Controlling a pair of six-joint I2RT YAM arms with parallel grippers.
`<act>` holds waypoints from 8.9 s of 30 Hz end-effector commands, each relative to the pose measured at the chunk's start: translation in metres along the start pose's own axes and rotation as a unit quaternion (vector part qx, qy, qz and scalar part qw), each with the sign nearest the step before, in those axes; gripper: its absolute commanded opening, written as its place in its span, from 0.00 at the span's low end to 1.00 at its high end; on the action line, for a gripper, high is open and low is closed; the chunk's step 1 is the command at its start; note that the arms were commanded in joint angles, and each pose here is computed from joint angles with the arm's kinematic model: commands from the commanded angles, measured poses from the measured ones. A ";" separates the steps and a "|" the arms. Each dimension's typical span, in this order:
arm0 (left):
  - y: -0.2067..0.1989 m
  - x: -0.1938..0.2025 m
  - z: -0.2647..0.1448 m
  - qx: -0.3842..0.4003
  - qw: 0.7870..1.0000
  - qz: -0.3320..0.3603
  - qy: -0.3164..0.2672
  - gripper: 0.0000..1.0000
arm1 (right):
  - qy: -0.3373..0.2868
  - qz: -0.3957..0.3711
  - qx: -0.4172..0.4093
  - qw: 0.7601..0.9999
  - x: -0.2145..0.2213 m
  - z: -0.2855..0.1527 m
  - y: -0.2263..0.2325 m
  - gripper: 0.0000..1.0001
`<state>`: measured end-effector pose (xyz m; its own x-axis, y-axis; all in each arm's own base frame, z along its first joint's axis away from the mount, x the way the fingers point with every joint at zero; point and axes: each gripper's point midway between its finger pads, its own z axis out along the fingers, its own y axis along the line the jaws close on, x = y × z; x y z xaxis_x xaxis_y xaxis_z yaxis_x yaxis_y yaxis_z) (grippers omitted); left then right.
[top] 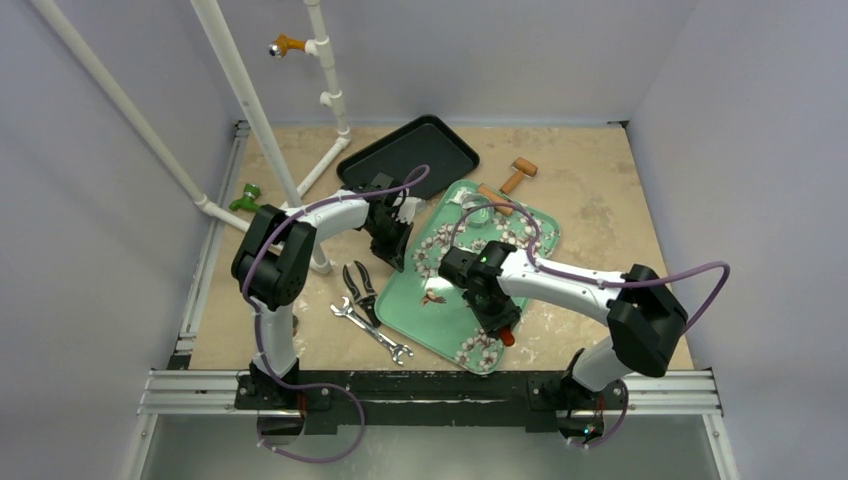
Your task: Roll out the dumpling wrappers from the dough
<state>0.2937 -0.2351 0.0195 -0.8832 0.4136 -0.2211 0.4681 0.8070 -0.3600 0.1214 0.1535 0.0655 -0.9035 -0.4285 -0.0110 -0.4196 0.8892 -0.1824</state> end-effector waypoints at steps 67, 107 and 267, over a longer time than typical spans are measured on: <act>-0.002 -0.001 -0.017 0.002 1.000 0.004 -0.005 0.00 | -0.047 -0.040 -0.017 0.998 -0.024 -0.019 0.003 0.00; -0.002 -0.001 -0.017 0.005 1.000 -0.003 -0.008 0.00 | -0.006 -0.040 0.014 0.999 -0.021 -0.008 0.000 0.00; 0.009 -0.008 -0.031 0.025 0.999 -0.014 -0.030 0.00 | 0.043 -0.064 0.142 0.987 -0.046 0.010 -0.014 0.00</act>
<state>0.3042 -0.2098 0.0233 -0.8980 0.3790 -0.2233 0.4379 0.8184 -0.3721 0.1639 0.1383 0.0577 -0.8621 -0.4824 0.1553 -0.4917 0.7219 -0.4869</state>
